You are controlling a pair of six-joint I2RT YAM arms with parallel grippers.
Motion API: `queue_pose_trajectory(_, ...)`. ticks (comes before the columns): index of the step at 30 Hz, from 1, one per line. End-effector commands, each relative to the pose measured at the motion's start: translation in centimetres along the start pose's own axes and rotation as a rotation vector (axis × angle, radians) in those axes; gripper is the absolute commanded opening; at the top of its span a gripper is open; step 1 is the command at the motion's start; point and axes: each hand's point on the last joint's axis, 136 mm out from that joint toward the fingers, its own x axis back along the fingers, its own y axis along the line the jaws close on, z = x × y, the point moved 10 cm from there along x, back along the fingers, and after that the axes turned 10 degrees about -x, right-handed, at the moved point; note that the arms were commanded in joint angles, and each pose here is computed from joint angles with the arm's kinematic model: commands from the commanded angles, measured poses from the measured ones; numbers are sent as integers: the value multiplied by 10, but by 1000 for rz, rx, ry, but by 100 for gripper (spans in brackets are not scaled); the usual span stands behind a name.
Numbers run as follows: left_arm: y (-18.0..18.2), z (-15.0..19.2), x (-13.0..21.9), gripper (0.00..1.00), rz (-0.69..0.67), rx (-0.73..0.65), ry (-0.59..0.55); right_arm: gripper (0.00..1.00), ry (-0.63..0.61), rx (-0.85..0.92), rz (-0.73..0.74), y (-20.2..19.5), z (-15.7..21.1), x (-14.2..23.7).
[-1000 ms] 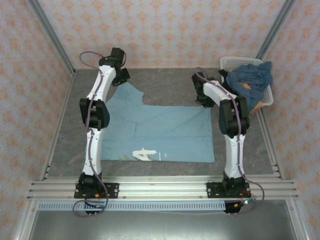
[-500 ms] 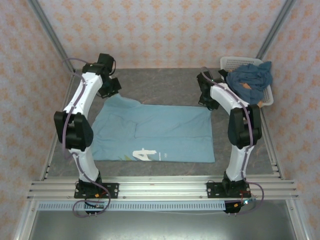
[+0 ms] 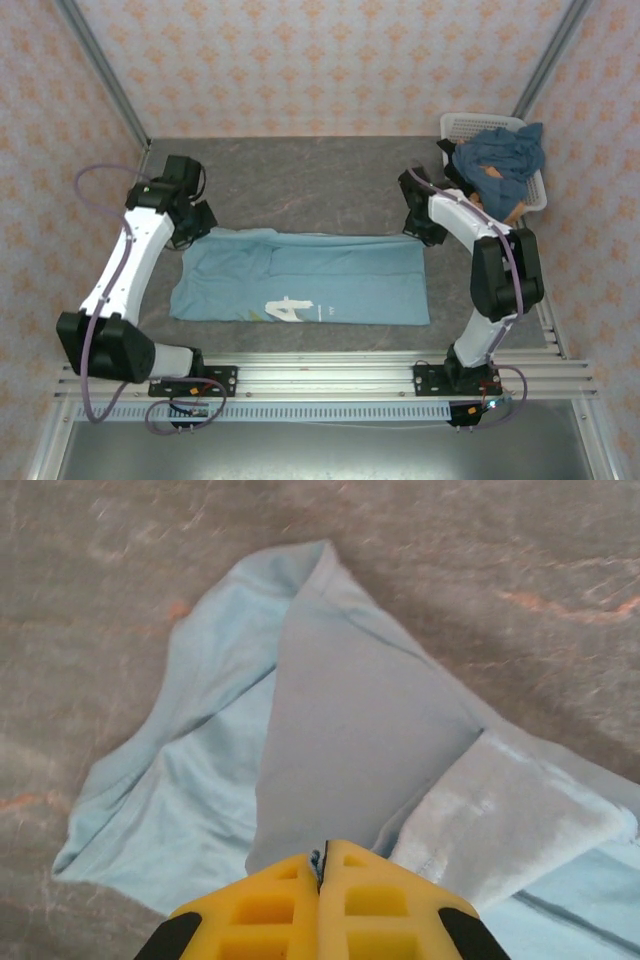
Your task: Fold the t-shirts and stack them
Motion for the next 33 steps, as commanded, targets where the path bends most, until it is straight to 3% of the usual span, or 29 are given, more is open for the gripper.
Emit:
queue_pose_trajectory(1, 14, 19, -2, 0, -66, 67, 10, 5, -48, 0, 14, -6, 5, 7)
queue_pose_trajectory(8, 25, 46, -18, 0, -89, 117, 50, 6, -61, 30, 50, -10, 18, 5)
queue_pose_trajectory(17, 42, 69, -7, 0, -162, 164, 22, 8, -66, 50, 86, -16, 23, 6)
queue_pose_trajectory(21, 48, 84, -18, 0, -173, 178, 52, 8, -59, 51, 93, -17, 26, 10)
queue_pose_trajectory(33, 49, 90, -37, 0, -217, 143, 81, 8, 37, 16, 116, -36, 59, -1)
